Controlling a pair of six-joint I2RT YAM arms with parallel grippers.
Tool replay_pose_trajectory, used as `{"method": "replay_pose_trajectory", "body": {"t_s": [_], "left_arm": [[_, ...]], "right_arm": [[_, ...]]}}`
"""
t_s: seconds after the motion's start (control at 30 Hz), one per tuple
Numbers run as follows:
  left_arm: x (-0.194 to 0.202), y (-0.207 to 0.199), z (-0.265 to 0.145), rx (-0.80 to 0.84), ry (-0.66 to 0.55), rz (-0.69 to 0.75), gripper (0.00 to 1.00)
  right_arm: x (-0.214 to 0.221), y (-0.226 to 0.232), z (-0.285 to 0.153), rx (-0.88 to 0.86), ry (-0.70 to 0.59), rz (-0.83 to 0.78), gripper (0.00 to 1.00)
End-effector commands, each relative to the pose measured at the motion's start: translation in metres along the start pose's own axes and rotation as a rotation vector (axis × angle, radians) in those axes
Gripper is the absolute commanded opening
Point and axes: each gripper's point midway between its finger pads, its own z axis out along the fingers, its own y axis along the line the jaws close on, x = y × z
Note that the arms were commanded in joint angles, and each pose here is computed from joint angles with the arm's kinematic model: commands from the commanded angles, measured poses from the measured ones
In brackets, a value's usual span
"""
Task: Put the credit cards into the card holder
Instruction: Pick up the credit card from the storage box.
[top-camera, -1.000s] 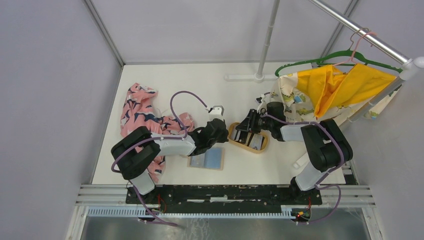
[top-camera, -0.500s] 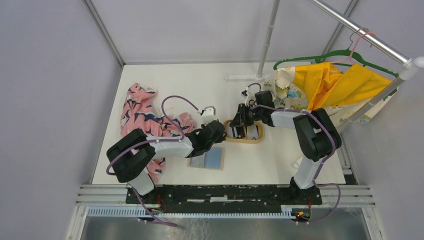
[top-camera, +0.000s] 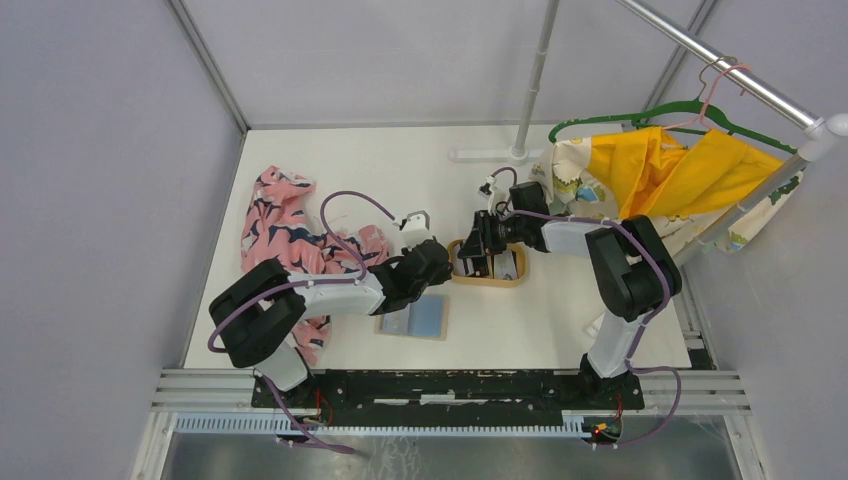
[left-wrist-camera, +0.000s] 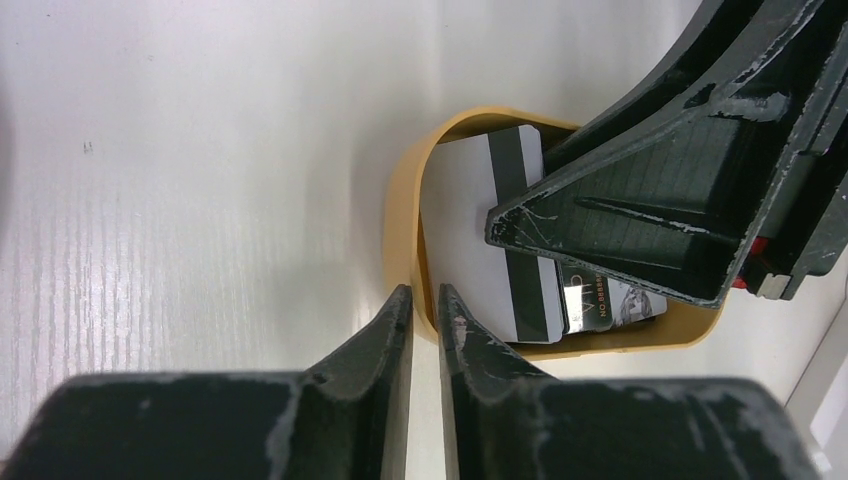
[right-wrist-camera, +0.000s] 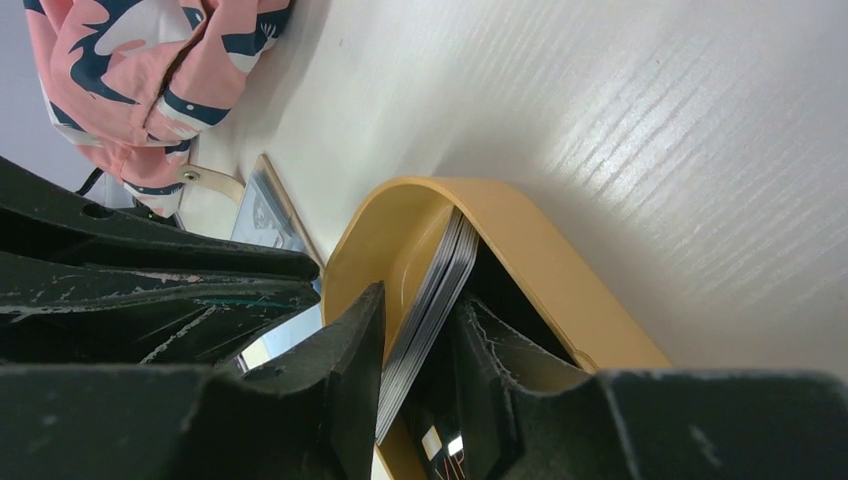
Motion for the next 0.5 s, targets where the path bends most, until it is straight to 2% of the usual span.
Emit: {"method": "replay_pose_trajectory", "body": {"t_s": [0.0,0.17,0.47], "left_arm": [[-0.023,-0.019,-0.008,0.053,-0.050,0.004,0.23],[-0.029,-0.023,-0.015,0.080,-0.057,0.034,0.32],[-0.030,-0.025,-0.022,0.107,-0.050,0.056,0.34]], "right_arm": [[0.003,-0.002,-0.012,-0.017,0.010,0.030,0.35],[0.000,0.002,-0.019,-0.046,-0.013,0.045,0.31],[-0.003,0.001,-0.030,-0.070,-0.034,0.066,0.32]]}}
